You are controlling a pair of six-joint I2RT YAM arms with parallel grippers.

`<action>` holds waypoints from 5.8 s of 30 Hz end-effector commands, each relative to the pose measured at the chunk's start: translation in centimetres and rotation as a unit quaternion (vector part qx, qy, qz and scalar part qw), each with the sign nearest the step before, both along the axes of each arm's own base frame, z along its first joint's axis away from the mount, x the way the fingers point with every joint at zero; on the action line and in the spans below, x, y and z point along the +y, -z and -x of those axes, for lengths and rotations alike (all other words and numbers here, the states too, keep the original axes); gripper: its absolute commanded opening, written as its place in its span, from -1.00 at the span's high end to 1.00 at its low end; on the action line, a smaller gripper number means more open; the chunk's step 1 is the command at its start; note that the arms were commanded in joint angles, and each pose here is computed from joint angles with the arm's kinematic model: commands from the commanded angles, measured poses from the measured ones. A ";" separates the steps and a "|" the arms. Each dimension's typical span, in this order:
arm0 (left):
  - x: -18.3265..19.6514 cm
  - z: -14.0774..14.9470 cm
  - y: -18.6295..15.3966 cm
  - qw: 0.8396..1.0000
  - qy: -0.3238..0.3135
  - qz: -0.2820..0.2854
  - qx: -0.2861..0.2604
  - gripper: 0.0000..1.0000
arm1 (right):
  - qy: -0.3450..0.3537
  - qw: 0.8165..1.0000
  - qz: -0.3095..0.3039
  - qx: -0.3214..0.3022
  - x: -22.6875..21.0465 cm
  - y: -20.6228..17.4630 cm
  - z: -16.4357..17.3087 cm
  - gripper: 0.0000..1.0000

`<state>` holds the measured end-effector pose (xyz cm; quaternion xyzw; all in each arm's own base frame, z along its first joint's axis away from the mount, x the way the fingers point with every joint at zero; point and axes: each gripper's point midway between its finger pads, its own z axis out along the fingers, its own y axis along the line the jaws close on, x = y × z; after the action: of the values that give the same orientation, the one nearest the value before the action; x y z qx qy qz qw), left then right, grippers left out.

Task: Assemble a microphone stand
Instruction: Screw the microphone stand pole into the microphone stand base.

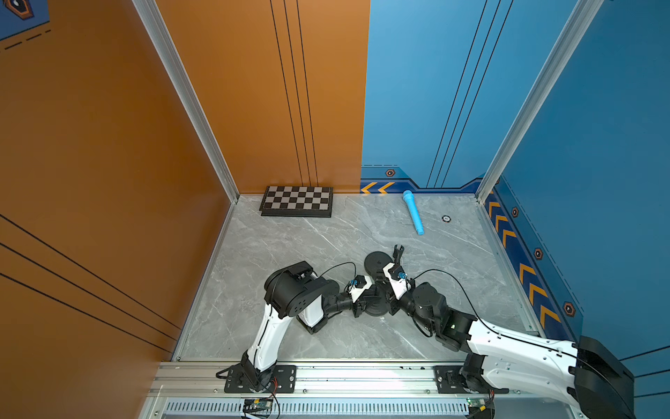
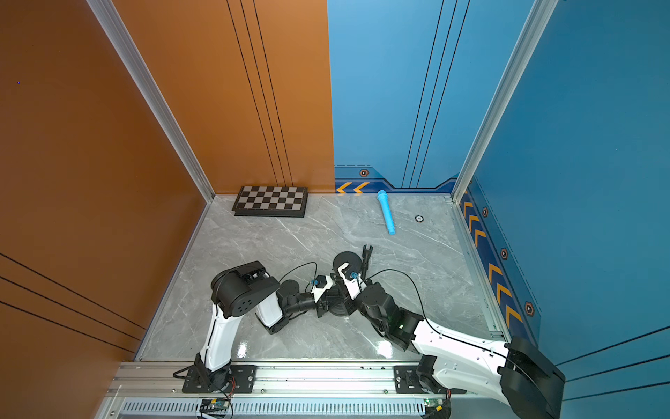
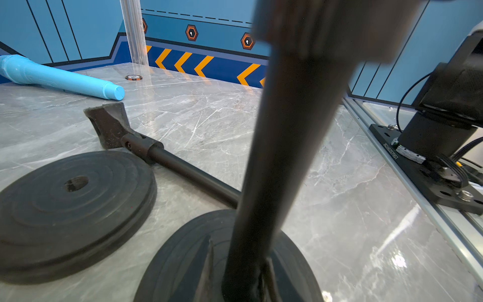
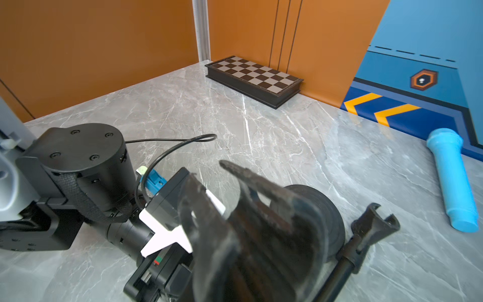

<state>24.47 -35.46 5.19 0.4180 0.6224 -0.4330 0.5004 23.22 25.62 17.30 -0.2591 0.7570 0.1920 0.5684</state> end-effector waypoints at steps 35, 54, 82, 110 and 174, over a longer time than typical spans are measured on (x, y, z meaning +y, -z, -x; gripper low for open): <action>1.7 1.5 6.8 0.991 -0.023 -0.101 0.090 0.27 | 0.060 0.997 -0.037 0.043 -3.0 1.5 -1.4 0.82; 1.8 1.7 6.8 0.991 -0.014 -0.105 0.079 0.91 | 0.188 0.966 -0.098 0.147 -11.6 -0.7 -1.4 -0.08; 2.4 1.3 6.9 0.990 -0.025 -0.104 0.090 0.89 | 0.113 0.901 0.039 0.417 -10.3 1.0 8.6 -0.95; 2.4 1.2 7.0 0.990 -0.025 -0.102 0.096 0.86 | 0.209 0.846 0.068 0.486 -9.5 5.4 9.7 -0.61; 1.4 7.5 -7.1 0.926 0.033 -0.084 -0.366 -0.97 | 0.009 0.690 -0.090 0.718 -1.8 1.0 13.5 0.90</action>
<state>16.78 -33.05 11.13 0.5790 0.4715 -0.2782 0.6042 12.22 22.86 14.11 0.0101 0.9389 0.3429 -0.0291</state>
